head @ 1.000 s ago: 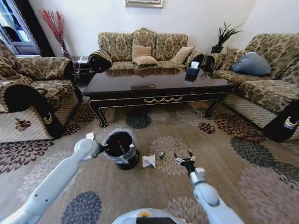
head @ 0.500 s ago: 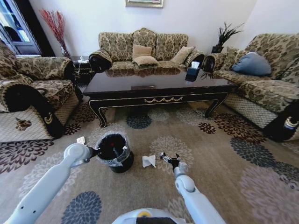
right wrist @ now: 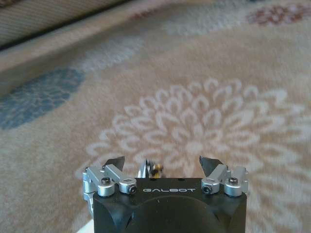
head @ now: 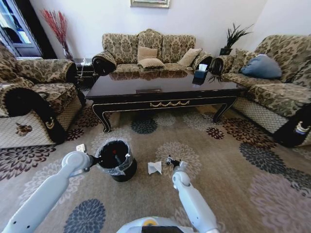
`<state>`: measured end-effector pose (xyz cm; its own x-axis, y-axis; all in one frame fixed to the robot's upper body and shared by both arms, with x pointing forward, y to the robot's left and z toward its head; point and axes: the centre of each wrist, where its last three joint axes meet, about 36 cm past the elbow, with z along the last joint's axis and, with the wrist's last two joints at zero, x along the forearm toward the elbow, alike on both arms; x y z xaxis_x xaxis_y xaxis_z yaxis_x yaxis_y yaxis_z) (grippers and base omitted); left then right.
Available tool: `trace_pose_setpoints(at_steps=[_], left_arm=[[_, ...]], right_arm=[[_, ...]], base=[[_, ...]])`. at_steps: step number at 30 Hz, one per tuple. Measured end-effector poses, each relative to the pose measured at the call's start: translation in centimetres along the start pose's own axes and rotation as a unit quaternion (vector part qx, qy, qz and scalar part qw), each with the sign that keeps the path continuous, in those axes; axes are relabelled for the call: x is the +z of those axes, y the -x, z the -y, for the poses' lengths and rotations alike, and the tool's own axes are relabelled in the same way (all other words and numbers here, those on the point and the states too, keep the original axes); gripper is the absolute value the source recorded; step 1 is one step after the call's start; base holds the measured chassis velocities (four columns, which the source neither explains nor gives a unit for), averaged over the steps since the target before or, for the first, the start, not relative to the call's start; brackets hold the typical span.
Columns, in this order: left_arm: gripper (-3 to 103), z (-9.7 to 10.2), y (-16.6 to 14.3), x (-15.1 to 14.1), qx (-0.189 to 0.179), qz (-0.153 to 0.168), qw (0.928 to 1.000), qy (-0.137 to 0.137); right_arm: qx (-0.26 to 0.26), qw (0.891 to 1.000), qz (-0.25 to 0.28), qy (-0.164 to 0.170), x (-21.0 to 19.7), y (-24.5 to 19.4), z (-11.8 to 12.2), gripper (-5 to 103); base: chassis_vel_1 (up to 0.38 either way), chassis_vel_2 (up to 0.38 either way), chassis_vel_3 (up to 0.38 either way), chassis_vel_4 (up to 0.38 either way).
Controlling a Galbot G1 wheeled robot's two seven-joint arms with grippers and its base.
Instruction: Move to the front of the table and pick up the trash from the floor, then place it into the trash bin.
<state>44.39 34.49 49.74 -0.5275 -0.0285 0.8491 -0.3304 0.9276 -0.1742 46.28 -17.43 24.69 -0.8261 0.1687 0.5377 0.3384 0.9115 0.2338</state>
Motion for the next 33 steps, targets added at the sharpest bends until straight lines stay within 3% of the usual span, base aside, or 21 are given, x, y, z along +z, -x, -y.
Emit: trace_pose_setpoints(at_steps=[4,8,14,23,27,29,31,33], left_arm=[[0,-0.2,-0.1,-0.2,-0.002,0.001,1.0,0.001],[0,-0.1,-0.7,-1.5,-0.001,0.008,1.0,0.005],[0,0.0,-0.4,-1.9,-0.004,0.006,1.0,0.004],[0,0.2,0.0,-1.8,-0.005,0.002,1.0,0.008],[0,0.3,0.1,-1.8,-0.006,0.0,0.9999,0.008],[0,0.3,0.1,-1.8,-0.007,0.001,0.9999,0.009],[0,0.3,0.1,-1.8,-0.007,0.001,0.9999,0.009],[0,0.1,0.1,-1.8,-0.009,0.001,0.9999,0.008]], right_arm=[[0.015,1.0,-0.02,0.019,0.4,0.5,-1.2,86],[0.018,0.996,-0.058,0.071,0.7,1.4,-3.5,86],[0.021,0.994,-0.071,0.083,1.1,2.3,-4.5,86],[0.036,0.99,-0.087,0.109,1.0,3.8,-4.0,86],[0.035,0.988,-0.09,0.117,0.7,4.5,-4.4,79],[0.035,0.987,-0.091,0.125,0.3,5.0,-4.6,69],[0.037,0.987,-0.091,0.128,0.2,5.2,-4.6,69],[0.039,0.987,-0.09,0.129,0.2,5.6,-4.3,58]], base=[[0.0,0.0,0.0,0.0],[0.0,0.0,0.0,0.0],[0.0,0.0,0.0,0.0],[0.0,0.0,0.0,0.0],[0.0,0.0,0.0,0.0],[0.0,0.0,0.0,0.0],[0.0,0.0,0.0,0.0],[0.0,0.0,0.0,0.0]])
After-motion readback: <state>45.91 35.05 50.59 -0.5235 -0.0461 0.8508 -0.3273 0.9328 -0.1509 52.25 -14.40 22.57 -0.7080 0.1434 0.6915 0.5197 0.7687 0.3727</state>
